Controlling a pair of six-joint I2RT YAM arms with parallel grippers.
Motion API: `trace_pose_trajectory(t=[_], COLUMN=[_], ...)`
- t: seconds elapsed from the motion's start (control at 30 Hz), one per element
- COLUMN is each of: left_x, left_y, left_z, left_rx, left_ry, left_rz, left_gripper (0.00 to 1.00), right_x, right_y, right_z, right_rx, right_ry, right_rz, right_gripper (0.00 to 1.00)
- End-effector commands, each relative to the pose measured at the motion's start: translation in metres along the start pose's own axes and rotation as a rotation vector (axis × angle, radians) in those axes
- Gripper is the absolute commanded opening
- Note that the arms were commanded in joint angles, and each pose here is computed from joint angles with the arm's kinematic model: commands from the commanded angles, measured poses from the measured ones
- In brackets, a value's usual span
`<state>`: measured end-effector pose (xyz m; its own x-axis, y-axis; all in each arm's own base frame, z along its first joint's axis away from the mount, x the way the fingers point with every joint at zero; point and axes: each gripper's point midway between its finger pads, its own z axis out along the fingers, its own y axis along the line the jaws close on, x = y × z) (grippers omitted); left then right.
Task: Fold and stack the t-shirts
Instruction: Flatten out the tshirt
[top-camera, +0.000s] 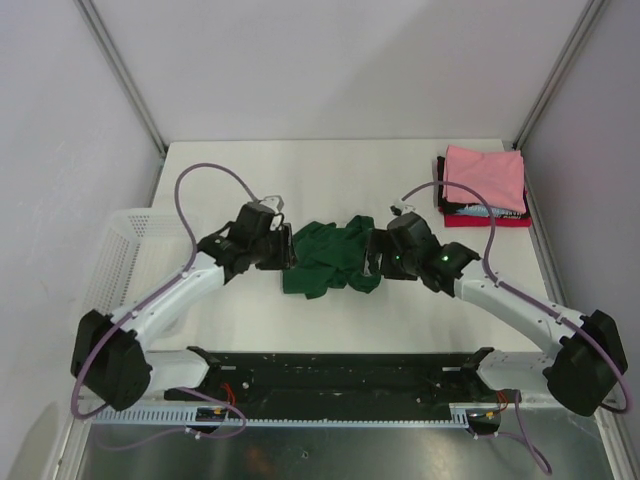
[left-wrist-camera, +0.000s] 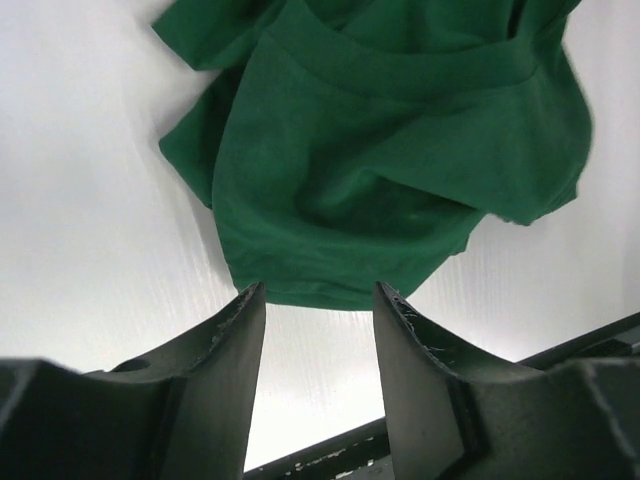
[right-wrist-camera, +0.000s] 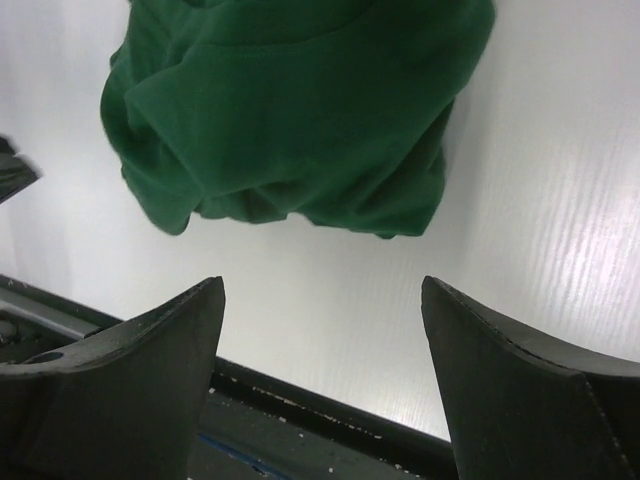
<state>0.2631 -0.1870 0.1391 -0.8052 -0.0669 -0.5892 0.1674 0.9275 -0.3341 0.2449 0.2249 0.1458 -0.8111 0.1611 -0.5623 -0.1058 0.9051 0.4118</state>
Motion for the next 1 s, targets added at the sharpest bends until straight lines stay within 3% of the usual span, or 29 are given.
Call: trace_pose_trajectory(t=[0.0,0.23,0.63,0.73,0.9,0.97], left_x=[0.019,0.043,0.057,0.049,0.019,0.003], left_y=[-0.001,0.032,0.019,0.009,-0.008,-0.016], left_z=[0.020,0.039,0.069,0.070,0.051,0.037], left_rx=[0.028,-0.115,-0.044,-0.006,0.055,0.081], left_ry=[0.089,0.139,0.181,0.157,0.058,-0.001], left_rz=[0.043,0.034,-0.046,-0.070,-0.068,-0.067], left_gripper=[0.52,0.62,0.57,0.45,0.07,0.02], right_x=[-0.006,0.025,0.037,0.036,0.037,0.039], right_y=[0.028,0.039,0.043,0.045,0.048,0.049], right_z=[-0.004,0.010,0.032,0.035,0.045,0.050], right_rx=[-0.038,-0.042,-0.057,-0.064,-0.078,-0.076], right_ry=[-0.059,0.001,0.004,-0.012,-0.024,-0.025], right_rz=[-0.010,-0.018,0.006,0.015,0.043,0.054], right_gripper=[0.83,0.81,0.80,0.80,0.78,0.77])
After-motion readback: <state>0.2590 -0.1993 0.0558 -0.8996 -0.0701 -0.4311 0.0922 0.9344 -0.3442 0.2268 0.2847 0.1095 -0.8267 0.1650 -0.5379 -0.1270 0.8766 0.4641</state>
